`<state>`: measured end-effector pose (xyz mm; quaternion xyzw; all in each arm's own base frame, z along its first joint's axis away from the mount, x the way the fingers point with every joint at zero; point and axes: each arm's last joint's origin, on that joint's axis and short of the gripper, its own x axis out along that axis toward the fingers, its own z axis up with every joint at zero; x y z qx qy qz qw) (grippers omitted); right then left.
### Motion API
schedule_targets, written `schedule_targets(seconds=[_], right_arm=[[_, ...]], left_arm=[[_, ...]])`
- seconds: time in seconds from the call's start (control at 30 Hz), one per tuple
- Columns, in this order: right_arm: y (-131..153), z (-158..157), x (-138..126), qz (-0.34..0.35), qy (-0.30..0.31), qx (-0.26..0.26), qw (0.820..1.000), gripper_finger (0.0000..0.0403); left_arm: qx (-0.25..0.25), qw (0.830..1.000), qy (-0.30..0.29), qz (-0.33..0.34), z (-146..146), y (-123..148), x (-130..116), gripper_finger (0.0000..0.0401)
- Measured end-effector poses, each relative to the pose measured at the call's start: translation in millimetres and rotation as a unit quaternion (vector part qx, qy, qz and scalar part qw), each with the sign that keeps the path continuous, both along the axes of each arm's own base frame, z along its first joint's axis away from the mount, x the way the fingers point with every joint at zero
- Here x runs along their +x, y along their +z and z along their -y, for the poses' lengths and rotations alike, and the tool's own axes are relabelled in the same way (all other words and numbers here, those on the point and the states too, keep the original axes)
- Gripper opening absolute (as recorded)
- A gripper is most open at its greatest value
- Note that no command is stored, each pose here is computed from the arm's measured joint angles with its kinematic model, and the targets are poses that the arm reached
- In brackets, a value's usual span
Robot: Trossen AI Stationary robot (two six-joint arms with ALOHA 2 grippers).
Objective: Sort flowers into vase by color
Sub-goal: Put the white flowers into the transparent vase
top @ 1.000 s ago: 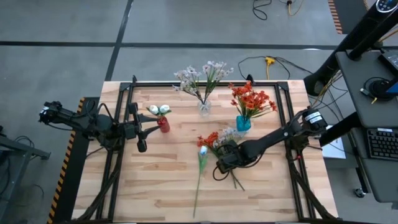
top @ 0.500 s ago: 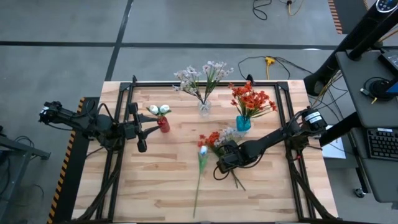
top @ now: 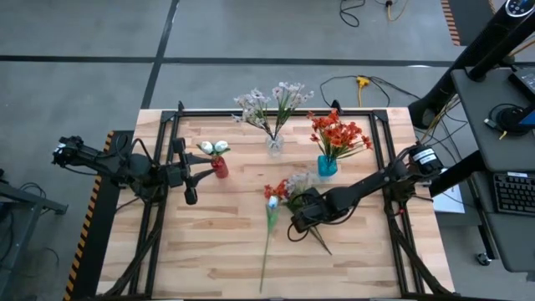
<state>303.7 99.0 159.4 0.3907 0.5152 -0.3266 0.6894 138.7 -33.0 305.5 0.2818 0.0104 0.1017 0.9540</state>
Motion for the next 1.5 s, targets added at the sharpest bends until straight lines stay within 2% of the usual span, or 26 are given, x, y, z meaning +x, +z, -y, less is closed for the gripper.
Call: schedule_targets(seconds=[0.4, 0.73, 0.9, 1.0, 1.27, 1.5], right_arm=[[9.4, 0.7, -2.7, 0.011, 0.000, 0.004, 1.000, 0.0024], [43.9, 6.9, -22.1, 0.025, -0.001, 0.004, 1.000, 0.0014], [66.6, 6.1, -32.0, 0.073, 0.020, -0.019, 0.997, 0.0013], [80.1, 3.0, -39.8, 0.108, 0.035, -0.056, 0.992, 0.0013], [107.9, -3.8, -55.5, 0.187, 0.099, -0.177, 0.961, 0.0013], [124.7, -11.9, -41.5, 0.269, 0.189, -0.264, 0.907, 0.0013]], left_arm=[[-0.004, 1.000, -0.001, 0.004, 0.1, 2.1, 0.0, 0.0097], [-0.006, 1.000, -0.012, 0.007, 3.7, 6.3, 0.0, 0.0097], [-0.008, 0.999, -0.026, 0.016, 8.2, 7.9, 0.5, 0.0097], [-0.012, 0.999, -0.046, 0.026, 14.6, 9.3, 1.1, 0.0097], [-0.028, 0.994, -0.100, 0.017, 42.4, 16.4, 19.6, 0.0097], [-0.058, 0.989, -0.126, -0.059, 75.1, 21.5, 49.3, 0.0097]])
